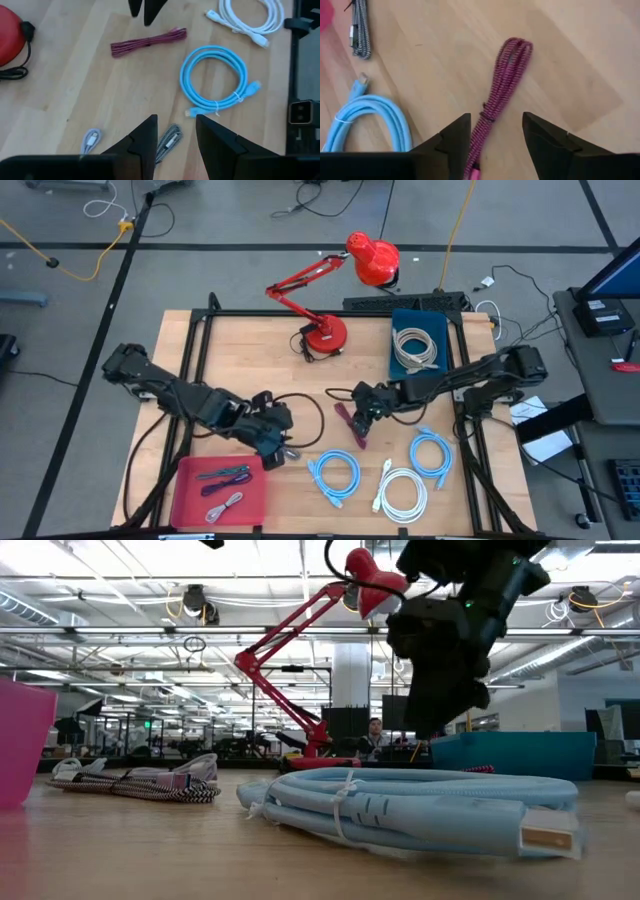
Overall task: Sort cables
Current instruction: Put the purple charger cable into the pink bin
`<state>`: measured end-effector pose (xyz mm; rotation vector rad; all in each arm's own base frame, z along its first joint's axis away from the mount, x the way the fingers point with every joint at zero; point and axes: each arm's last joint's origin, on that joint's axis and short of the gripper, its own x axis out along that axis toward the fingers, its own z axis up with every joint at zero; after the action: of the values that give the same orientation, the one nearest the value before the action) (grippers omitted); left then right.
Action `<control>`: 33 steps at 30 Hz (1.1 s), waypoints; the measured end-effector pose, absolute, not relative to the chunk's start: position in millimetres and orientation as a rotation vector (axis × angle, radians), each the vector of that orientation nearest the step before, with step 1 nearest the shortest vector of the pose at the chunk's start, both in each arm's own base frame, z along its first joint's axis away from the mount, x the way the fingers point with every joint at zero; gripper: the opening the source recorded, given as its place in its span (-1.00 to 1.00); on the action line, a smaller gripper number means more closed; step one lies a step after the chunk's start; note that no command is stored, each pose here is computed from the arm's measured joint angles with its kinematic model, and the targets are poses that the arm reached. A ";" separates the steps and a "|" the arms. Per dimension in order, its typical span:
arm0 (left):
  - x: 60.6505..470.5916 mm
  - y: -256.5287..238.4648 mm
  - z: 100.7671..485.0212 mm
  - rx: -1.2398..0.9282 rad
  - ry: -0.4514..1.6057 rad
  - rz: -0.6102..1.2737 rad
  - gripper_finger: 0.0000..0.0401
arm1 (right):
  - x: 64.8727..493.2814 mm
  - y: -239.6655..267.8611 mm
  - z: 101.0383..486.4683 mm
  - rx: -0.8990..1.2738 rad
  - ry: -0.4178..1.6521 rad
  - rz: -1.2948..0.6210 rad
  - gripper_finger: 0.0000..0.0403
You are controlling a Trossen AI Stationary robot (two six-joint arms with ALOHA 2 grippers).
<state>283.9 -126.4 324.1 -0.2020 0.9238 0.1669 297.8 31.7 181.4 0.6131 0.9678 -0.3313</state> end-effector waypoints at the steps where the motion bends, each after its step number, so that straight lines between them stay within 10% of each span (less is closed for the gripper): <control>1: 283.1 -127.9 324.0 -0.202 0.924 0.169 -0.32 | 299.9 31.3 178.3 0.617 0.970 -0.329 -0.12; 18: 273.7 -145.5 323.0 -0.250 0.907 0.206 -0.32 | 318.9 53.9 129.4 0.630 1.029 -0.324 -0.17; 25: 272.7 -146.5 323.7 -0.278 0.859 0.279 -0.32 | 317.2 56.4 131.8 0.603 1.030 -0.306 -0.86; 33: 272.1 -144.7 326.0 -0.374 0.707 0.474 -0.32 | 318.6 56.5 181.1 0.627 0.765 -0.247 -0.89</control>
<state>272.1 -144.7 326.0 -0.3743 0.7073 0.4737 318.6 56.5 181.1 0.6267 0.7655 -0.2472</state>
